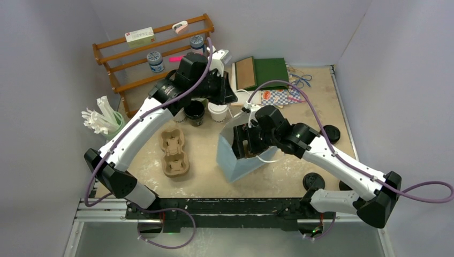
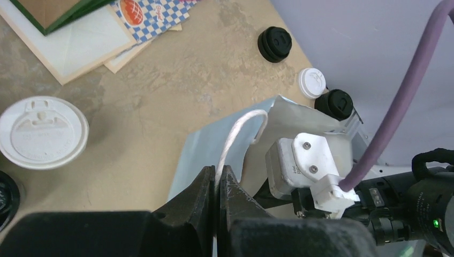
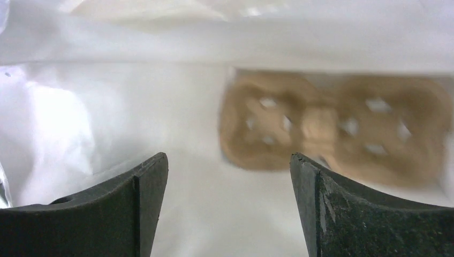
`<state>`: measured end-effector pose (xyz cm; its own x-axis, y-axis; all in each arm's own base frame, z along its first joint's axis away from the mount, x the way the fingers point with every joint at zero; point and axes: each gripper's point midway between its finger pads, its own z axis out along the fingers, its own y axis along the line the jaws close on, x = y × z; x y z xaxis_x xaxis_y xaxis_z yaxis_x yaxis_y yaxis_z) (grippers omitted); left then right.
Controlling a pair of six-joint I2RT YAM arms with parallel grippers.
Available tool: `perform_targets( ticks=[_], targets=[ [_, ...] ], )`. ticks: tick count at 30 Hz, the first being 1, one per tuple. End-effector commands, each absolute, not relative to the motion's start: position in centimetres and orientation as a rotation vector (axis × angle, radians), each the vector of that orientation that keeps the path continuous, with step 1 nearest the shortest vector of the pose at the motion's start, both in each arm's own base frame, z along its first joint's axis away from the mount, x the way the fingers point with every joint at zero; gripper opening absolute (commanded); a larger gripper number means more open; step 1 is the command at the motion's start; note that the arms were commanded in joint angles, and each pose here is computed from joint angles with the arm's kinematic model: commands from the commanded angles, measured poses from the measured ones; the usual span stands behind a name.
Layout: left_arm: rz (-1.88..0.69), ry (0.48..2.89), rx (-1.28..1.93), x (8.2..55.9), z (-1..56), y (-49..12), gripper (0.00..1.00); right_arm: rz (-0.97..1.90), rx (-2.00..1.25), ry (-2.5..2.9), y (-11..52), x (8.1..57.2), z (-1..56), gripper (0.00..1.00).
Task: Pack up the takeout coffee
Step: Place the cup tray in the takeout bag.
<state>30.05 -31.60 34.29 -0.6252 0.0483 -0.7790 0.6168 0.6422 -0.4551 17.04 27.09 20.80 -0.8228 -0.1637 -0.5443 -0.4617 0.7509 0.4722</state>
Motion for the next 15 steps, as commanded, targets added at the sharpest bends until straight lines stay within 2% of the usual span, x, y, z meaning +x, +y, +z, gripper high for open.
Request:
perform_targets(
  ticks=[1, 5, 9, 15],
  targets=[
    [-0.983, 2.237, 0.449, 28.8, 33.1, -31.1, 0.0, 0.948, -0.584, 2.468, 27.4, 15.0, 21.9, 0.83],
    [-1.005, 2.271, 0.423, 27.7, 31.3, -30.7, 0.0, 0.958, -0.582, 2.445, 27.3, 14.9, 22.2, 0.79],
    [-1.013, 2.265, 0.376, 26.9, 30.7, -30.0, 0.0, 0.918, -0.527, 2.367, 27.5, 16.8, 25.6, 0.78],
    [-0.994, 2.256, 0.342, 26.2, 30.5, -28.9, 0.0, 0.671, -0.29, 2.412, 25.2, 19.7, 29.7, 0.82]
  ],
)
